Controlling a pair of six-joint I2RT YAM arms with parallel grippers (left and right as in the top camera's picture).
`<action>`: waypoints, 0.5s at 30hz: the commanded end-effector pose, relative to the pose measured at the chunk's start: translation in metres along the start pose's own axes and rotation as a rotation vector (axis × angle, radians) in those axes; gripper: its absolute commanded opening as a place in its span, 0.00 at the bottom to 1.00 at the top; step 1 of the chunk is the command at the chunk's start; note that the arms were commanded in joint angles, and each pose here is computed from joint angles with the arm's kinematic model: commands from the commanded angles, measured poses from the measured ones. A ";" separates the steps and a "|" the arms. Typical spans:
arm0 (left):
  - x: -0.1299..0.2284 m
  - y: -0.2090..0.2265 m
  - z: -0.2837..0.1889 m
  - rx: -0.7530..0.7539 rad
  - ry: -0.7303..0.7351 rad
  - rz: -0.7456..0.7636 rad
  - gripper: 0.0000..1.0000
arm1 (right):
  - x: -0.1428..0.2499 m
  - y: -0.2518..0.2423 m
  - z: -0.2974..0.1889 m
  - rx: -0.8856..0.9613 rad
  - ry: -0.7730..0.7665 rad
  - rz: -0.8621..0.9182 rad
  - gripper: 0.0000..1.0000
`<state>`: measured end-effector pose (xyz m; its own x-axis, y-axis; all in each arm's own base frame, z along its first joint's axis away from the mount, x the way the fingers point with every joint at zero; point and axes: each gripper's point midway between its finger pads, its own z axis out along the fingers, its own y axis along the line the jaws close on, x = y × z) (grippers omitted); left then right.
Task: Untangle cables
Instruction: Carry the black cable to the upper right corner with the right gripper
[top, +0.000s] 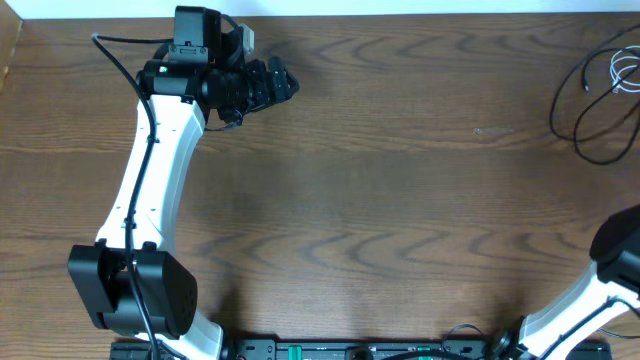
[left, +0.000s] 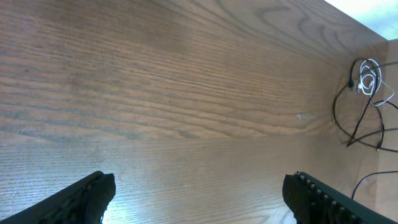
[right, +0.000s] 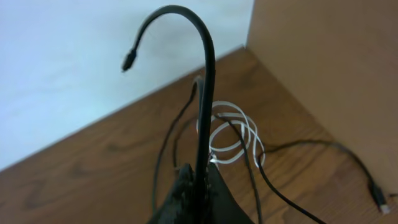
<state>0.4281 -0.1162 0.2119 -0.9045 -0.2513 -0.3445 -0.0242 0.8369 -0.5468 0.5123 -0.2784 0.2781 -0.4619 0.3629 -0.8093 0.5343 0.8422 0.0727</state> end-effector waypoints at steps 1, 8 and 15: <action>0.000 0.002 -0.004 -0.011 -0.010 0.004 0.92 | 0.009 -0.007 0.021 -0.015 0.026 0.000 0.57; 0.000 0.002 -0.004 -0.011 -0.010 0.004 0.91 | 0.008 -0.003 0.017 -0.064 0.030 0.006 0.99; 0.000 0.002 -0.004 -0.011 -0.010 0.004 0.92 | 0.007 0.048 -0.014 -0.324 0.048 -0.018 0.99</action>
<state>0.4281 -0.1162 0.2119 -0.9045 -0.2513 -0.3445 -0.0242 0.8369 -0.5468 0.5227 -0.2643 0.2389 -0.5326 0.4100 -0.7404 0.4272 0.8854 0.1831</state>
